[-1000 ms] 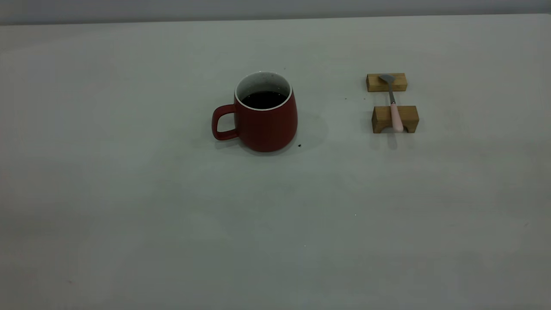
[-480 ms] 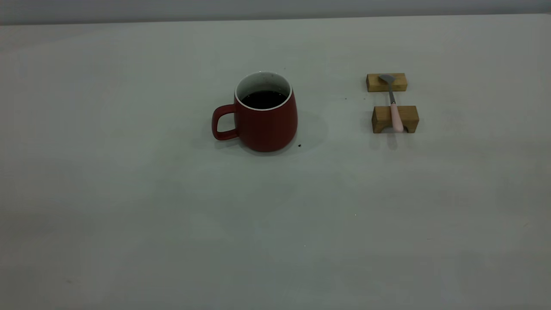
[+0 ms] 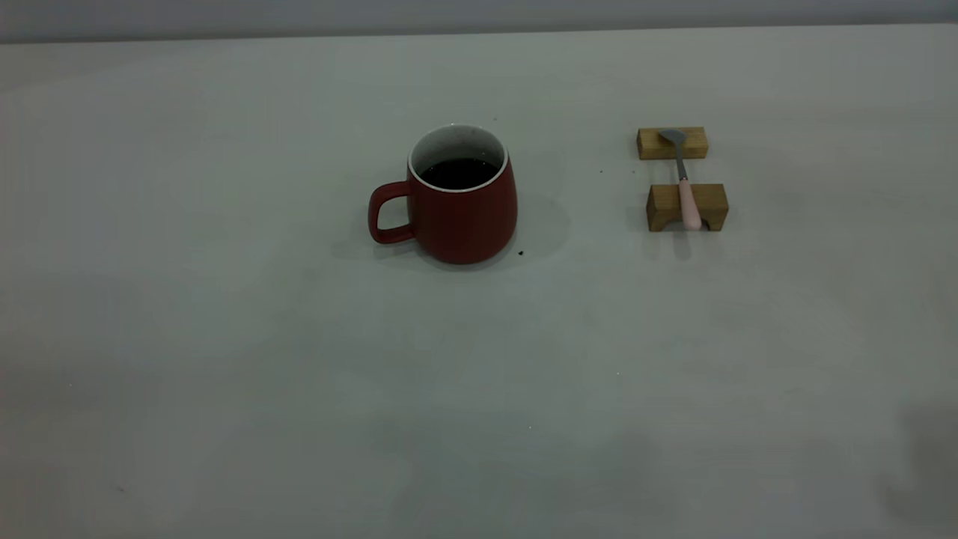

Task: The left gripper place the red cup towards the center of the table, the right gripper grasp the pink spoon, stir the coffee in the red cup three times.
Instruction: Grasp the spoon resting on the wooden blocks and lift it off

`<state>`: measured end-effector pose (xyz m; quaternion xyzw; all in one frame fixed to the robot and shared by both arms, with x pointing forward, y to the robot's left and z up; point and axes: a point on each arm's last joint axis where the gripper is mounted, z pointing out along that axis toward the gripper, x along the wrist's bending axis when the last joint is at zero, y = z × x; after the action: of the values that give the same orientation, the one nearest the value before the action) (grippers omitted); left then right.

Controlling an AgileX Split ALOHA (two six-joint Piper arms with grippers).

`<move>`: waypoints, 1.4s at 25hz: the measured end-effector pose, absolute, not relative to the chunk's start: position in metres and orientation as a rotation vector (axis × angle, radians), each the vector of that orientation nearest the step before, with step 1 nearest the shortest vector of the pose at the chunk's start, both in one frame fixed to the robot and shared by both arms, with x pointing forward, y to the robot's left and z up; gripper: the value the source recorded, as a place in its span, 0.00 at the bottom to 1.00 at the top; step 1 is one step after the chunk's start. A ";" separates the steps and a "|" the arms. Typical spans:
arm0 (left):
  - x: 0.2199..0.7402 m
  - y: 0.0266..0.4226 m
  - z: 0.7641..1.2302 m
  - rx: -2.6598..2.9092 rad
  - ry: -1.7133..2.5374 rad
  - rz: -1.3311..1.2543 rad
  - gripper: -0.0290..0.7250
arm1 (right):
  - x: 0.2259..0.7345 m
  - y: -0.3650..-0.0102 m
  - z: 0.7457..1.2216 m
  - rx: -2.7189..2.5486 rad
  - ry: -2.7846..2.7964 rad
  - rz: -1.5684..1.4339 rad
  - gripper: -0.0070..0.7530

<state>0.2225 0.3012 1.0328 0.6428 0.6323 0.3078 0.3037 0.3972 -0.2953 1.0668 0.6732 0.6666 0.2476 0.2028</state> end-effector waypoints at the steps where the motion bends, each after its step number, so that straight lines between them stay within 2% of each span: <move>1: 0.223 0.301 1.033 1.703 1.675 0.816 0.36 | 0.415 -0.295 1.059 1.907 1.893 0.653 0.84; 8: 0.223 0.301 1.033 1.703 1.675 0.816 0.36 | 0.520 -0.261 0.991 1.953 2.177 0.454 0.86; 15: 0.223 0.301 1.033 1.704 1.675 0.816 0.36 | 0.590 -0.212 0.924 1.886 2.380 0.330 0.86; 24: 0.223 0.301 1.033 1.704 1.675 0.816 0.36 | 0.630 -0.173 0.868 1.872 2.476 0.285 0.85; 35: 0.223 0.301 1.033 1.704 1.675 0.816 0.36 | 0.649 -0.162 0.830 1.898 2.501 0.251 0.82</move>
<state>0.2225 0.3012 1.0328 0.6432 0.6319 0.3080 0.3035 0.6494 -0.1621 0.8305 0.6027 0.7940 0.0797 -0.0040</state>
